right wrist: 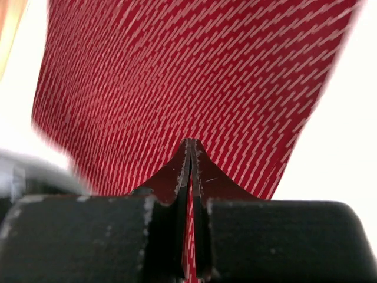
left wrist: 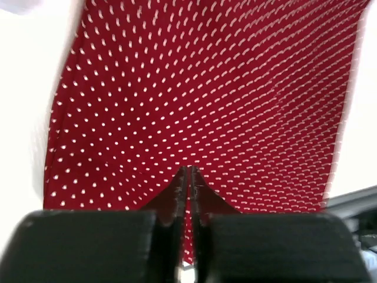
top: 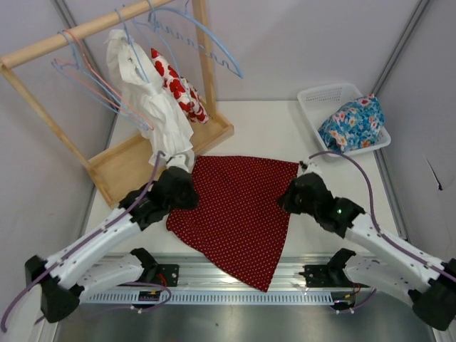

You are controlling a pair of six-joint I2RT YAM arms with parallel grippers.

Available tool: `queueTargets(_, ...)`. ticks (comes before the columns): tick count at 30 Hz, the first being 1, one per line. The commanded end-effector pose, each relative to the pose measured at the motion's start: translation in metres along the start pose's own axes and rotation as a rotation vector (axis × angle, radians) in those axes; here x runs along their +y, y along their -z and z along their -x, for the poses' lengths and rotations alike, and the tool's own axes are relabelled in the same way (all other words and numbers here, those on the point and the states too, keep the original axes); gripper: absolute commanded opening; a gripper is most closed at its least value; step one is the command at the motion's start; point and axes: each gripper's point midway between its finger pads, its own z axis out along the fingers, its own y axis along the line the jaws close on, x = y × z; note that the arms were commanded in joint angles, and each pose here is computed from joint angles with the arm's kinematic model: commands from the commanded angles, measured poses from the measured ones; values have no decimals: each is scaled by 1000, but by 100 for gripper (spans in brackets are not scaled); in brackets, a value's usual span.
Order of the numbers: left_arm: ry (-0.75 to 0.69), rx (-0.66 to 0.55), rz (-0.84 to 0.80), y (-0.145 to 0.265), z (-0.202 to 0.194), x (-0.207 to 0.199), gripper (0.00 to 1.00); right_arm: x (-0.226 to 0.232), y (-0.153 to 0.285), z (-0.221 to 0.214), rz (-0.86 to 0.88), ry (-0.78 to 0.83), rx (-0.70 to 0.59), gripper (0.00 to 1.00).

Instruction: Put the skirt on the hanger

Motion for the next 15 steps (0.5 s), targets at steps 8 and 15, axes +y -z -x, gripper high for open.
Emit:
queueTargets(8,-5,60,102,-63,-41,14,0,-55,-105,35,-188,20,-10,0)
queueTargets(15,39,135,61,-80,-79,18,0,-96,-130,22,-316,45,39,0)
